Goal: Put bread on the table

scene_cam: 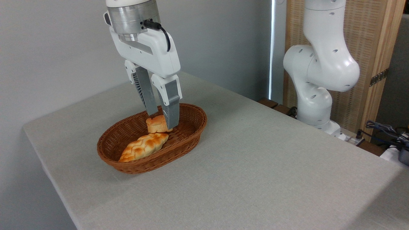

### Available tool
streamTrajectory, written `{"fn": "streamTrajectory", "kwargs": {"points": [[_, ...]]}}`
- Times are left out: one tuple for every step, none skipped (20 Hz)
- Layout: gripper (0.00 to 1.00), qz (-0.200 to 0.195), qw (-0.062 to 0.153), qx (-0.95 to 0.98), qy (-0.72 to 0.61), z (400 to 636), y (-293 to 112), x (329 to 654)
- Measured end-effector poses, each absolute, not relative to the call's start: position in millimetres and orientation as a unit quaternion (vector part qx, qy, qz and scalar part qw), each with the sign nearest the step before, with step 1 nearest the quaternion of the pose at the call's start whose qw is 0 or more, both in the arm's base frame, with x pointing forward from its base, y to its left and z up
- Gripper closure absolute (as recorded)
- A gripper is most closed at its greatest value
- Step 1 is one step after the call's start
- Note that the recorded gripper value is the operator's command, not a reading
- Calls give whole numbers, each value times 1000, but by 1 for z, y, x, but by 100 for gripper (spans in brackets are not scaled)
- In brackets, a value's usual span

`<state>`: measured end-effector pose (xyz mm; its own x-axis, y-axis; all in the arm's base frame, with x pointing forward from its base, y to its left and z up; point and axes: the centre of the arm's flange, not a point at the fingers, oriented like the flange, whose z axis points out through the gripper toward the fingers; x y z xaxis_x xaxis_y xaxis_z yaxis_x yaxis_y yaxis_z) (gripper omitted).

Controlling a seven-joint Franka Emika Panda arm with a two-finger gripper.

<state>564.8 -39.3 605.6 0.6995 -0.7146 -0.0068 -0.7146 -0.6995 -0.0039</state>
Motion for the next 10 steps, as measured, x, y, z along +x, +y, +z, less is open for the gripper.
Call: {"fn": "streamTrajectory", "kwargs": {"points": [[0,2,3,-922,388,606,-39,565],[0,2,3,-922,387,606,-39,565],[0,2,3,-922,387,606,-39,565],[0,2,3,-922,387,606,-38,565],[0,2,3,-922,386,606,-38,565],[0,2,3,-922,386,606,-38,565],[0,2,3,-922,386,606,-38,565],[0,2,3,-922,386,606,-38,565],[0,2,3,-922,386,606,-38,565],[0,2,3,-922,386,606,-38,565]]}}
